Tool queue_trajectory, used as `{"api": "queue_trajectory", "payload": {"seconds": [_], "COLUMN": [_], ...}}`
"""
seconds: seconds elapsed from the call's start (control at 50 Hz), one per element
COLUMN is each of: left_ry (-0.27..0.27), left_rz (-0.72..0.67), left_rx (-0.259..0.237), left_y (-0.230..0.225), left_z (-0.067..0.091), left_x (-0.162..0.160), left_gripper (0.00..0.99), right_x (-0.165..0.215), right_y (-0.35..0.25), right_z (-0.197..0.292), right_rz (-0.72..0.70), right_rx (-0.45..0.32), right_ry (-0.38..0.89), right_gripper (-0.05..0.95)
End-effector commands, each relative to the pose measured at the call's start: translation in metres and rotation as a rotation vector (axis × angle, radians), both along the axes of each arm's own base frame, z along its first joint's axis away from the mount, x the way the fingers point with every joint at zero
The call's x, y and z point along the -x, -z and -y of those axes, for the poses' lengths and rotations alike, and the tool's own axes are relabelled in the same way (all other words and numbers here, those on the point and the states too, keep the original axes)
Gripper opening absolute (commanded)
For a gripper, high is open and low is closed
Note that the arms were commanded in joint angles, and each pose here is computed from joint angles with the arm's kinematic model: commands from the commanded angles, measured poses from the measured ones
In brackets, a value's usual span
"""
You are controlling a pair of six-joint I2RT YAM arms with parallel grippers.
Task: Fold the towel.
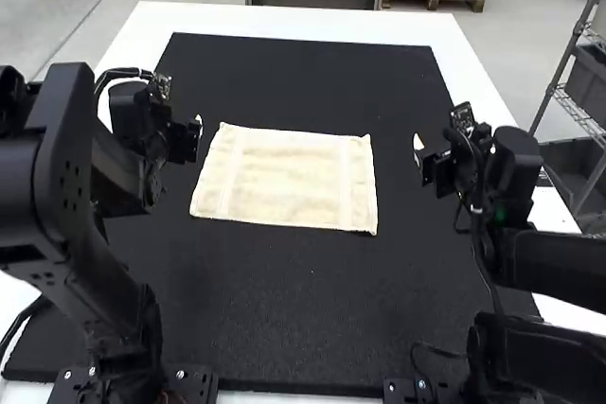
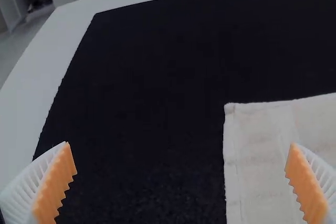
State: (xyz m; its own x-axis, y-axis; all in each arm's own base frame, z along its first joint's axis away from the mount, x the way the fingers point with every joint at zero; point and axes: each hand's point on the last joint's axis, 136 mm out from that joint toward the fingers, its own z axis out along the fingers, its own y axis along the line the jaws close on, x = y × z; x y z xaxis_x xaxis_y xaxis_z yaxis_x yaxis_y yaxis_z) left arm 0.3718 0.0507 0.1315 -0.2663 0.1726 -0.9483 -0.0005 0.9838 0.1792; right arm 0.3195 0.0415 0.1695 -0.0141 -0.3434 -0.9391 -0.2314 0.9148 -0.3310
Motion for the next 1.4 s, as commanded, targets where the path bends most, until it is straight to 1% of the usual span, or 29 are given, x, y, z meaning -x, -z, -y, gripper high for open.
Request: {"api": "queue_trajectory", "payload": {"seconds": [0.0,0.04,0.06,0.08,0.14,0.18,0.24,0.32,0.48,0.54,0.58,0.7,0.76,0.82,0.86,1.04,1.18,1.38], "left_ry": [0.057,0.077,0.082,0.087,0.088,0.099,0.104,0.107,0.117,0.128,0.126,0.144,0.163,0.161,0.172,0.175,0.176,0.202], "left_rz": [0.0,-0.008,-0.017,-0.021,-0.033,-0.031,-0.033,-0.039,-0.058,-0.083,-0.094,-0.122,-0.134,-0.137,-0.133,-0.133,-0.156,-0.229], "left_rx": [0.001,0.018,0.03,0.036,0.039,0.042,0.046,0.048,0.055,0.065,0.071,0.095,0.11,0.113,0.116,0.119,0.125,0.163], "left_y": [-0.003,-0.002,-0.001,0.0,0.002,0.0,-0.002,-0.006,-0.004,0.002,0.006,0.016,0.02,0.022,0.02,0.02,0.029,0.048], "left_z": [0.009,0.011,0.011,0.012,0.012,0.013,0.013,0.012,0.013,0.014,0.012,0.014,0.016,0.013,0.014,0.013,0.011,0.015], "left_x": [-0.012,-0.015,-0.017,-0.018,-0.023,-0.026,-0.031,-0.036,-0.047,-0.05,-0.053,-0.058,-0.057,-0.059,-0.061,-0.07,-0.077,-0.086], "left_gripper": [0.961,0.962,0.962,0.961,0.957,0.956,0.956,0.957,0.959,0.959,0.959,0.957,0.957,0.956,0.956,0.956,0.933,0.939], "right_x": [-0.006,-0.009,-0.011,-0.012,-0.017,-0.021,-0.027,-0.039,-0.062,-0.066,-0.07,-0.08,-0.082,-0.085,-0.087,-0.104,-0.114,-0.128], "right_y": [-0.027,-0.03,-0.032,-0.033,-0.032,-0.031,-0.03,-0.015,0.028,0.046,0.058,0.068,0.07,0.071,0.071,0.077,0.087,0.1], "right_z": [-0.012,-0.012,-0.012,-0.013,-0.015,-0.017,-0.025,-0.03,-0.037,-0.042,-0.043,-0.042,-0.044,-0.049,-0.052,-0.059,-0.069,-0.072], "right_rz": [0.049,0.036,0.029,0.025,-0.012,-0.039,-0.097,-0.186,-0.326,-0.382,-0.414,-0.405,-0.402,-0.408,-0.409,-0.433,-0.454,-0.47], "right_rx": [-0.028,-0.067,-0.1,-0.112,-0.144,-0.168,-0.237,-0.264,-0.271,-0.287,-0.294,-0.304,-0.304,-0.305,-0.305,-0.336,-0.33,-0.344], "right_ry": [-0.054,-0.051,-0.049,-0.05,-0.056,-0.063,-0.103,-0.114,-0.108,-0.119,-0.114,-0.095,-0.1,-0.119,-0.128,-0.132,-0.14,-0.131], "right_gripper": [0.89,0.89,0.89,0.89,0.89,0.89,0.89,0.89,0.89,0.89,0.89,0.91,0.91,0.9,0.9,0.9,0.9,0.9]}}
